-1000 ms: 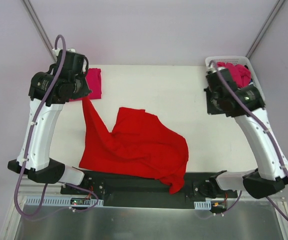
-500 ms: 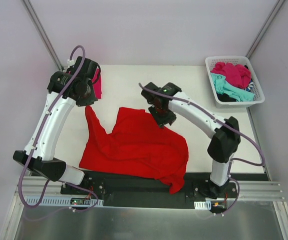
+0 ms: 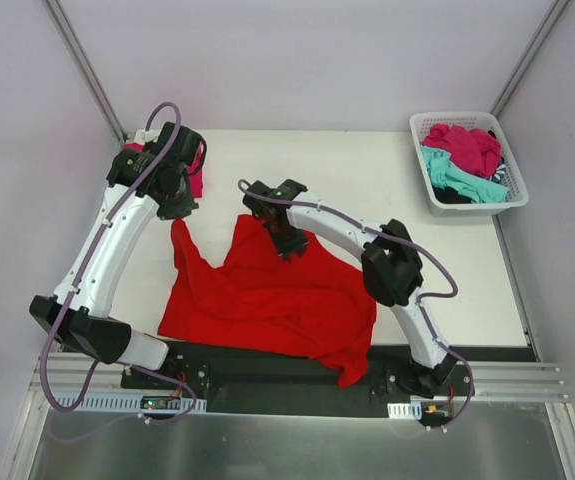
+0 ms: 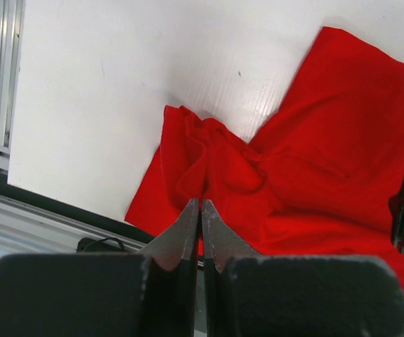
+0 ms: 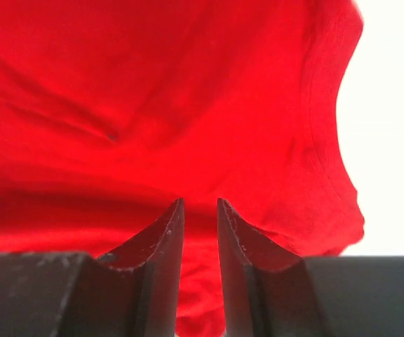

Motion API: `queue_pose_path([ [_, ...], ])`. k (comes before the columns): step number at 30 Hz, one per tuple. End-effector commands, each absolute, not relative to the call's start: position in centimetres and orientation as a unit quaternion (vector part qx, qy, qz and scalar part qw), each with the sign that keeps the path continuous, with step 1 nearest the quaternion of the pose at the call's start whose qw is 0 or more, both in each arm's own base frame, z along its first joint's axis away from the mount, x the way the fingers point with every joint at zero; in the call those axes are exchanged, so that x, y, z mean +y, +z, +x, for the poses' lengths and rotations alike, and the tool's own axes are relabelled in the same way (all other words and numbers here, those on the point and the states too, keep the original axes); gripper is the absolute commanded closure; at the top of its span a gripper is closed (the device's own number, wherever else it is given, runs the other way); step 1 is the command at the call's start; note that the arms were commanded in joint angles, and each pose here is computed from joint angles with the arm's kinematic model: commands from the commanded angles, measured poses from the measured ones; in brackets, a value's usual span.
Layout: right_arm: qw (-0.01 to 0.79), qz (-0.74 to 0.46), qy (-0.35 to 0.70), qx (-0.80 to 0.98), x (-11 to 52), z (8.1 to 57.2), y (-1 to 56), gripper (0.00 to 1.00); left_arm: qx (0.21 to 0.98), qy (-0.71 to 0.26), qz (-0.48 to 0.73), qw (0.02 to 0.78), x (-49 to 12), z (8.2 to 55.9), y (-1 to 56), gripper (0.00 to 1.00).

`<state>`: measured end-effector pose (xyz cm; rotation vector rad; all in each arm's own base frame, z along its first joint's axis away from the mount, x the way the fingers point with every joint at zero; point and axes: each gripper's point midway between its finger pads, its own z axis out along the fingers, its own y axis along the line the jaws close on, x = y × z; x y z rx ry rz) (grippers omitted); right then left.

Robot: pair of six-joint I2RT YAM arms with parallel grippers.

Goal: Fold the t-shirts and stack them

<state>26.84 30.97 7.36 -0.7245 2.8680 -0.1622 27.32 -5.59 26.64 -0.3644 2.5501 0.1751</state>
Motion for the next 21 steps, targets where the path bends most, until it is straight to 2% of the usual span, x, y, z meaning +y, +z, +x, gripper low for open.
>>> queue_pose_path([
  [1, 0.221, -0.159, -0.008, 0.962, 36.3, 30.6, 11.1, 0.71, 0.936, 0.065, -0.163, 0.304, -4.5, 27.1, 27.5, 1.0],
  [7, 0.332, -0.089, -0.01, 0.939, 38.0, 32.1, 13.5, 0.71, 0.932, 0.071, -0.171, 0.311, -3.9, 27.2, 27.5, 1.0],
  [12, 0.35, -0.05, -0.022, 0.935, 37.2, 31.3, 12.9, 0.71, 0.932, 0.07, -0.175, 0.311, -3.6, 27.2, 27.3, 1.0],
  [21, 0.367, -0.007, -0.025, 0.93, 37.3, 29.2, 8.3, 0.72, 0.933, 0.072, -0.174, 0.308, -3.2, 27.1, 26.7, 1.0],
])
